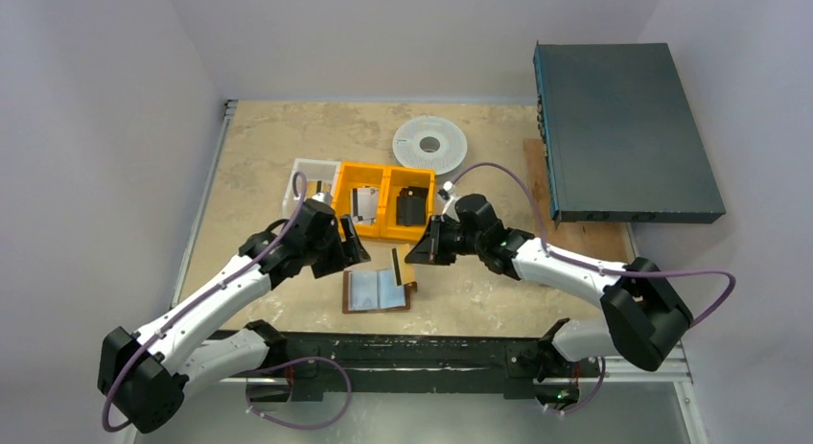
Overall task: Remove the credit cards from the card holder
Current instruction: Place the credit card in the storage box, then remove the credit card from the card holder.
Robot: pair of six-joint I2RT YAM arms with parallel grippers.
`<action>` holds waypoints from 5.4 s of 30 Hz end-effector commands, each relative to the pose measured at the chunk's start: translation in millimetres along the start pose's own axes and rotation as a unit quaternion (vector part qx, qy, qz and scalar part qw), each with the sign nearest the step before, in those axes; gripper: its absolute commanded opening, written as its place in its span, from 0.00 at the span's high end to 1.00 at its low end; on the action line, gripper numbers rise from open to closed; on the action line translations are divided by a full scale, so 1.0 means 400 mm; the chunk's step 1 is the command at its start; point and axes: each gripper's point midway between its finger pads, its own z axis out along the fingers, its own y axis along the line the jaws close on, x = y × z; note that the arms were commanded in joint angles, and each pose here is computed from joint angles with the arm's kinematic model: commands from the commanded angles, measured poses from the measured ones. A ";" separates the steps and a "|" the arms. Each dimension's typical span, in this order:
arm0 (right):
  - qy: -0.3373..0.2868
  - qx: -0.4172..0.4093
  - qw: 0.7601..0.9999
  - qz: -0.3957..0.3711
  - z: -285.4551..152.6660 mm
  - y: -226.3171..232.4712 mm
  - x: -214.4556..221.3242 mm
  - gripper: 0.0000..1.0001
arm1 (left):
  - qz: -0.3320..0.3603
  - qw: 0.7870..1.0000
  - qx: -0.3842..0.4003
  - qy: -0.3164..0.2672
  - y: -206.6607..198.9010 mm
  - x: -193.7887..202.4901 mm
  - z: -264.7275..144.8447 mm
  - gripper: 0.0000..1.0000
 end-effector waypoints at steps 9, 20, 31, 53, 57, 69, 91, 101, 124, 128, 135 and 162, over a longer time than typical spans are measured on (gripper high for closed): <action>0.037 -0.221 0.974 -0.015 -0.095 0.236 -0.066 1.00 | 0.023 0.965 0.260 -0.004 -0.186 -0.053 -0.115 0.35; 0.043 -0.273 0.961 -0.012 -0.115 0.285 -0.070 1.00 | 0.011 0.933 0.359 0.020 -0.247 -0.048 -0.140 0.49; 0.043 -0.263 0.964 0.000 -0.098 0.261 -0.067 1.00 | 0.010 0.926 0.374 0.047 -0.256 -0.032 -0.134 0.96; -0.066 -0.020 0.996 -0.061 -0.125 0.120 -0.152 0.01 | 0.080 0.974 -0.160 -0.142 0.029 -0.352 -0.192 1.00; -0.063 -0.012 0.996 -0.068 -0.134 0.113 -0.146 0.01 | 0.100 0.946 -0.262 -0.162 0.064 -0.439 -0.189 1.00; -0.078 0.001 0.994 -0.073 -0.169 0.106 -0.140 0.01 | 0.139 0.898 -0.397 -0.131 0.111 -0.571 -0.044 1.00; -0.091 0.019 0.993 -0.066 -0.182 0.084 -0.136 0.01 | 0.161 0.885 -0.430 -0.076 0.170 -0.615 0.085 0.83; -0.088 0.032 0.993 -0.068 -0.173 0.070 -0.138 0.01 | 0.155 0.903 -0.390 -0.086 0.126 -0.621 0.036 0.63; -0.006 0.087 0.989 -0.119 0.017 0.094 0.043 0.01 | 0.105 0.990 -0.085 -0.041 0.019 -0.296 -0.121 0.52; 0.012 0.109 0.984 -0.141 0.067 0.093 0.066 0.04 | 0.099 0.993 -0.059 -0.022 0.030 -0.234 -0.121 0.52; 0.039 0.150 0.975 -0.160 0.160 0.079 0.111 0.21 | 0.085 0.995 -0.054 -0.008 0.079 -0.155 -0.117 0.52; 0.059 0.283 0.937 -0.194 0.294 -0.022 0.163 0.42 | 0.034 0.998 -0.030 0.046 0.133 -0.019 -0.059 0.53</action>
